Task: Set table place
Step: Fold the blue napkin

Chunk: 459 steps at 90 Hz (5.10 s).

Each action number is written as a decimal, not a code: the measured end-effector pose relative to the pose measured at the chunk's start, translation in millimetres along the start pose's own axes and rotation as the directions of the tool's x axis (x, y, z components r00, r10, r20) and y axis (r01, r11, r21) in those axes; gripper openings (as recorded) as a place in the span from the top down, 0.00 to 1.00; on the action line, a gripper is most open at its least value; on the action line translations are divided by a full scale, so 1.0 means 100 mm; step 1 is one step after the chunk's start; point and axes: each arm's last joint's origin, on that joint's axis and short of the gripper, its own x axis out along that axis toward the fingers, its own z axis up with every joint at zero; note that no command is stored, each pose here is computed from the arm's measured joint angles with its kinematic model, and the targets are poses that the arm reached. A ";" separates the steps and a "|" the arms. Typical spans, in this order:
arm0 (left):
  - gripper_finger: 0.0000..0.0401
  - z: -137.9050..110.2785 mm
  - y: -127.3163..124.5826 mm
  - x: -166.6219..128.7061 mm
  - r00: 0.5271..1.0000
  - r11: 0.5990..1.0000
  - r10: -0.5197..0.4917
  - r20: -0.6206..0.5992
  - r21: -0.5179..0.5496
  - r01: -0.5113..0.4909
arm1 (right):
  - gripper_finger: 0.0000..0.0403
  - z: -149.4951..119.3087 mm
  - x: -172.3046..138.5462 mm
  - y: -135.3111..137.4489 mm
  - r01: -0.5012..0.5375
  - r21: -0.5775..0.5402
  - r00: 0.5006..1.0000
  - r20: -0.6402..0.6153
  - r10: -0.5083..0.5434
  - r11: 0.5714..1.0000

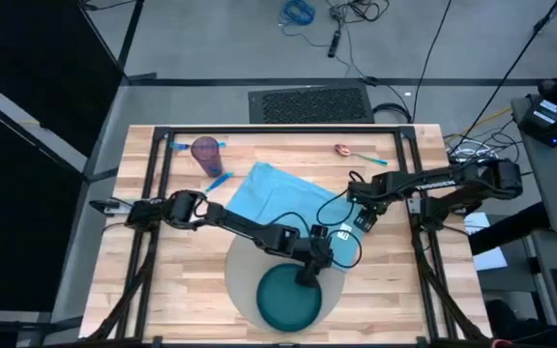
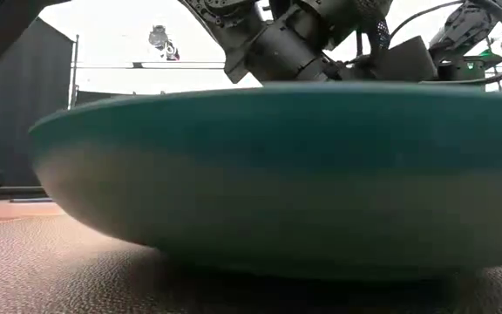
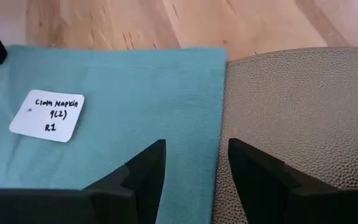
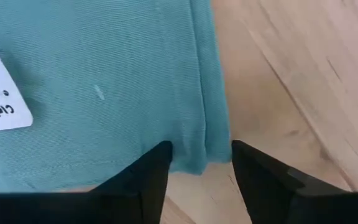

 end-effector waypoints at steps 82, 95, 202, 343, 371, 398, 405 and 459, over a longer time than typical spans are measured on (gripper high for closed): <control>1.00 -0.03 -0.04 -0.01 0.996 0.997 0.068 -0.055 0.042 -0.065 | 0.97 -0.01 0.00 0.03 -0.022 -0.063 1.000 -0.009 0.022 0.998; 1.00 0.02 -0.08 -0.03 0.995 0.995 0.081 -0.055 0.057 -0.078 | 0.99 -0.02 -0.02 0.06 -0.012 -0.081 1.000 -0.017 0.011 0.997; 0.94 0.28 -0.14 -0.13 0.999 0.997 0.032 -0.012 0.064 -0.032 | 1.00 0.36 -0.82 0.29 0.003 -0.188 0.988 0.153 0.027 0.982; 1.00 0.03 0.06 -0.02 0.977 0.992 0.122 -0.173 0.040 -0.117 | 1.00 0.34 -0.82 0.28 0.009 -0.185 0.991 0.129 0.015 0.983; 1.00 0.19 0.10 -0.21 0.967 0.975 0.215 -0.138 0.088 -0.204 | 1.00 0.43 -1.02 0.32 0.001 -0.229 0.980 0.194 0.044 0.973; 1.00 0.19 0.12 -0.34 0.912 0.935 0.350 -0.214 0.137 -0.327 | 1.00 0.52 -1.27 0.34 0.015 -0.250 0.959 0.276 0.056 0.968; 1.00 0.20 0.12 -0.43 0.890 0.922 0.383 -0.246 0.158 -0.353 | 1.00 0.54 -1.28 0.31 0.014 -0.237 0.959 0.279 0.055 0.971; 1.00 0.08 0.18 -1.01 0.686 0.838 0.522 -0.506 0.154 -0.523 | 1.00 0.87 -1.38 0.19 -0.043 -0.226 0.857 0.492 0.152 0.973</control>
